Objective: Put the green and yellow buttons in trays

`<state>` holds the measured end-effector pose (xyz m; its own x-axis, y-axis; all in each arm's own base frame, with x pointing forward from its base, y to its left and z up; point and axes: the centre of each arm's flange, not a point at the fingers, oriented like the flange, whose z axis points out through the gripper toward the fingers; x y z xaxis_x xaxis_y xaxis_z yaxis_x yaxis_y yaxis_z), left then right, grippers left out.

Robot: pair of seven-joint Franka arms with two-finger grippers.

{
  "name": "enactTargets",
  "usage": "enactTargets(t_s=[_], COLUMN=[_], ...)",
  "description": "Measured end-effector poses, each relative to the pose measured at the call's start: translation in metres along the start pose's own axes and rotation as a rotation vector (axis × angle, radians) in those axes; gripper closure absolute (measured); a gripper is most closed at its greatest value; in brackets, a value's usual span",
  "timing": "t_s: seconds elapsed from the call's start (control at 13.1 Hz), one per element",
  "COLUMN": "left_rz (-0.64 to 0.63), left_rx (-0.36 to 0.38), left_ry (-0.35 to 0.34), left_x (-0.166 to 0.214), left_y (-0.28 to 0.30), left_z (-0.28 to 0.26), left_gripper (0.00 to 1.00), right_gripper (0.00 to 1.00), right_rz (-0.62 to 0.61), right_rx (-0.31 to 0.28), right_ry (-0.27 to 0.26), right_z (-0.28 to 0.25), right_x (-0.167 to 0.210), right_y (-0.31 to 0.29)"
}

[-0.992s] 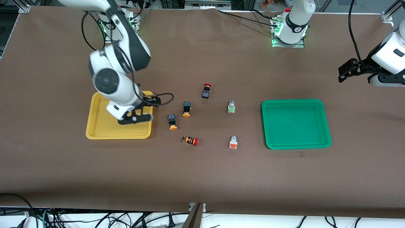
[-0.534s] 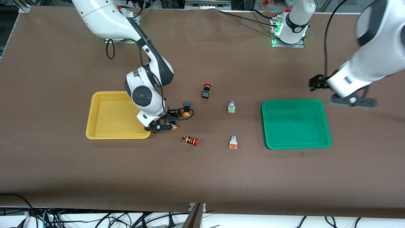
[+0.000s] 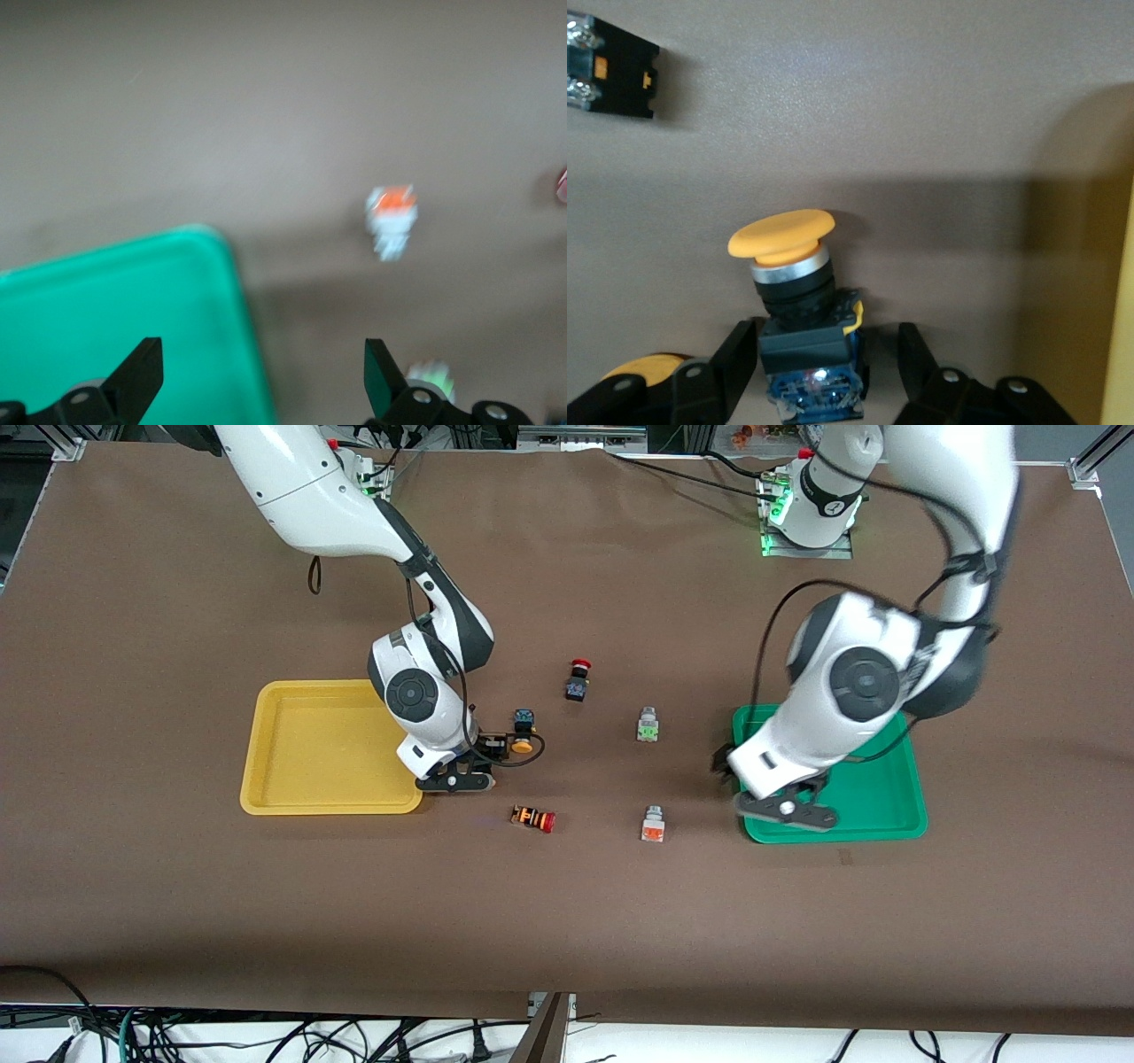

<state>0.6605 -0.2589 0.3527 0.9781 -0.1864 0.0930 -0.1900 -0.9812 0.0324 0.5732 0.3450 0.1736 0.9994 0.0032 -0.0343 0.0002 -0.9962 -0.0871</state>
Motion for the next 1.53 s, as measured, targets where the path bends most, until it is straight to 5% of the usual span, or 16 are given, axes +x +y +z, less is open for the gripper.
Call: enactTargets(t_s=[0.15, 0.46, 0.76, 0.99, 1.15, 1.3, 1.53], left_rz=[0.009, 0.036, 0.04, 0.04, 0.045, 0.061, 0.07], left_rx=[-0.033, -0.092, -0.111, -0.11, -0.113, -0.117, -0.119], left_ry=[0.093, 0.245, 0.288, 0.29, 0.29, 0.291, 0.288], left_x=[0.008, 0.002, -0.015, -0.014, -0.015, -0.019, -0.021], left_y=[0.025, 0.053, 0.056, 0.056, 0.059, 0.071, 0.078], left_z=[0.046, 0.147, 0.203, 0.202, 0.199, 0.196, 0.194], left_gripper=[0.0, 0.0, 0.0, 0.14, 0.39, 0.58, 0.58], right_gripper=[0.57, 0.59, 0.59, 0.59, 0.59, 0.44, 0.1], right_rz=[-0.004, -0.075, -0.138, -0.138, -0.127, -0.095, -0.085], right_rx=[-0.002, -0.058, -0.129, -0.15, -0.158, -0.141, -0.114], right_ry=[0.0, -0.058, -0.115, -0.164, -0.161, -0.163, -0.145], right_z=[-0.011, -0.077, -0.126, -0.106, -0.08, -0.063, -0.072], right_x=[0.002, 0.021, 0.035, 0.014, -0.004, -0.017, -0.014], right_y=[0.001, 0.04, 0.157, 0.237, 0.263, 0.273, 0.263])
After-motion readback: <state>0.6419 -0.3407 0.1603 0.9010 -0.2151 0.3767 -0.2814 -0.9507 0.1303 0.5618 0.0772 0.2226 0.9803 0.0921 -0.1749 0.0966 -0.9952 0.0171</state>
